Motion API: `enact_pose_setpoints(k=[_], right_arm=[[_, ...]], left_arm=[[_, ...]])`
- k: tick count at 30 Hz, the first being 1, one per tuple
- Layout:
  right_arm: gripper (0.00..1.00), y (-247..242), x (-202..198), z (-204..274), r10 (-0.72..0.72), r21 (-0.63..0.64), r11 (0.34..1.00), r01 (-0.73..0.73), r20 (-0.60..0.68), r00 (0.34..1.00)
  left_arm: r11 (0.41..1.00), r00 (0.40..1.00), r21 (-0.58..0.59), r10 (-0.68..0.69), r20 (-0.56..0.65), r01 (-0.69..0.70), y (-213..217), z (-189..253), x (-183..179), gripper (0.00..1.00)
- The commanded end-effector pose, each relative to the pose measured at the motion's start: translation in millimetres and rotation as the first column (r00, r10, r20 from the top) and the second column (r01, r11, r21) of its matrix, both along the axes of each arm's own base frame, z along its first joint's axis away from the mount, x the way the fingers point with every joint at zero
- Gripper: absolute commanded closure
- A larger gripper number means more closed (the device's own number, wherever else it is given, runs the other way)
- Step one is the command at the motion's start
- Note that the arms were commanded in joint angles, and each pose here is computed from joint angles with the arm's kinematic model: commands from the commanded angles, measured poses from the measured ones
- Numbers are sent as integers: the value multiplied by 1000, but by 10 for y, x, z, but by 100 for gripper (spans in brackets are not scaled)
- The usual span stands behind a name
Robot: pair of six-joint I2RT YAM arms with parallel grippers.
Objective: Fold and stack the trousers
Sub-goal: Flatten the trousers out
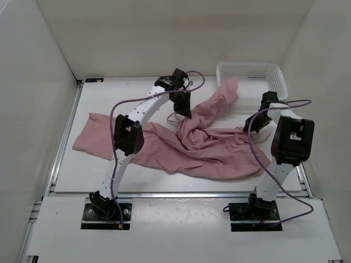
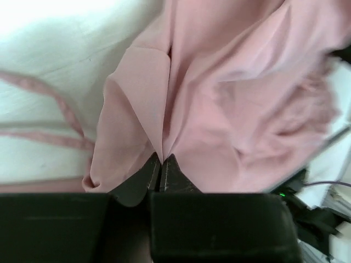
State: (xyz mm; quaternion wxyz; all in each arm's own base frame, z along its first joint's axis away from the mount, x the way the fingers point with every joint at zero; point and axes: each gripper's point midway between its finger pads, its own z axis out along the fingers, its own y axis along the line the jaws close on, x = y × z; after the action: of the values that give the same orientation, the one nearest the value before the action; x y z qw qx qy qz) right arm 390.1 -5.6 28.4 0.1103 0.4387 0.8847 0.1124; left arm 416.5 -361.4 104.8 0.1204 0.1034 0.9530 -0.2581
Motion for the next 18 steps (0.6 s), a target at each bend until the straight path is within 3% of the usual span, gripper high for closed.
enact_pose_setpoints(k=[1, 5, 7, 12, 13, 15, 16, 18], right_arm=[[100, -197, 29, 398, -42, -117, 992, 54, 99, 994], [100, -268, -124, 949, -41, -179, 981, 81, 214, 976], [100, -295, -252, 1009, -35, -206, 975, 80, 213, 976], [100, -315, -676, 1050, -15, -244, 968, 66, 206, 978], [100, -363, -739, 1096, -16, -263, 962, 75, 222, 975], [100, -397, -831, 1041, -16, -288, 955, 76, 207, 978], [100, -391, -881, 971, -8, -290, 955, 63, 186, 983], [100, -474, -928, 892, -24, -302, 951, 71, 158, 987]], left_arm=[[981, 965, -194, 58, 256, -7, 276, 1505, 191, 89], [953, 917, -297, 176, 357, -68, 889, 2308, 281, 89], [945, 886, -312, 222, 408, -93, 1141, 2643, 126, 89], [928, 812, -255, 364, 457, -273, 1781, 2824, -147, 89], [928, 829, -201, 371, 418, -314, 1857, 2557, -207, 77], [911, 789, -168, 411, 458, -377, 2030, 2470, -256, 11], [902, 815, -99, 424, 394, -421, 2162, 2032, -256, 0], [897, 854, -21, 428, 295, -442, 2314, 1577, -252, 0]])
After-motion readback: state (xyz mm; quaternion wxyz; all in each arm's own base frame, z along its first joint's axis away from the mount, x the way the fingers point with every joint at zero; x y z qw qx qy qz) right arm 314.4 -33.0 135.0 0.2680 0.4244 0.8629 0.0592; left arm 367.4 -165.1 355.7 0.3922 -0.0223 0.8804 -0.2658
